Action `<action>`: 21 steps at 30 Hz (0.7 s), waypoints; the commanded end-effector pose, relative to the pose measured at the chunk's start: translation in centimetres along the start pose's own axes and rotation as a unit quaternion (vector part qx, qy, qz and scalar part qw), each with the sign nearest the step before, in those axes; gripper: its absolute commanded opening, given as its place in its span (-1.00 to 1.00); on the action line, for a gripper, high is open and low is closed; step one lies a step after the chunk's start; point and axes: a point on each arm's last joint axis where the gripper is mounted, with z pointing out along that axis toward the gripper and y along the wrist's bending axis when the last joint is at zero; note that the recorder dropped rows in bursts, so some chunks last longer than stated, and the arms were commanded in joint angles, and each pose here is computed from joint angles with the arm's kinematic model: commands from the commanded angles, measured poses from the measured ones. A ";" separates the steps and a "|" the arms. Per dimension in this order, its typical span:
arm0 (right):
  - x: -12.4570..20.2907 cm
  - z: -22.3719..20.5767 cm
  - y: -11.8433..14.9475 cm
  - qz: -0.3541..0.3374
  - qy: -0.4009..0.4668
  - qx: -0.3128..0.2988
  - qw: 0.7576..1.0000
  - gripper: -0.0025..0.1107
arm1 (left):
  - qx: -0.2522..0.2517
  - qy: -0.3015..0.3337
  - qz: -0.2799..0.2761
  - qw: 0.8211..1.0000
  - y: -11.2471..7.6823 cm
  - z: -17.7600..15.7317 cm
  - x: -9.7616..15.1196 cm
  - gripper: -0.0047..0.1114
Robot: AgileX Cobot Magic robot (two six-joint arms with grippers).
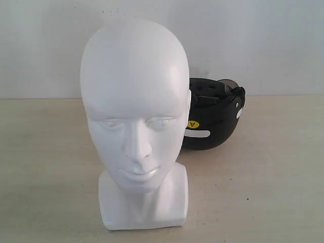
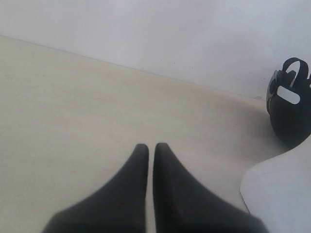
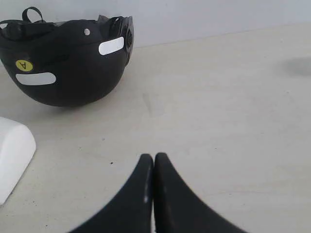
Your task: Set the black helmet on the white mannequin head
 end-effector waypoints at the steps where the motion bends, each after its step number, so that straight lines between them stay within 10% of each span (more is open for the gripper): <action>1: 0.0 0.0 0.0 -0.001 -0.004 0.002 1.000 -0.96 | 0.005 0.000 0.002 1.000 0.0 0.0 0.1 -0.84; 21: -3.9 -0.9 -0.2 -0.070 -0.219 0.028 0.973 -0.96 | 0.005 0.000 0.002 1.000 0.0 0.0 0.1 -0.84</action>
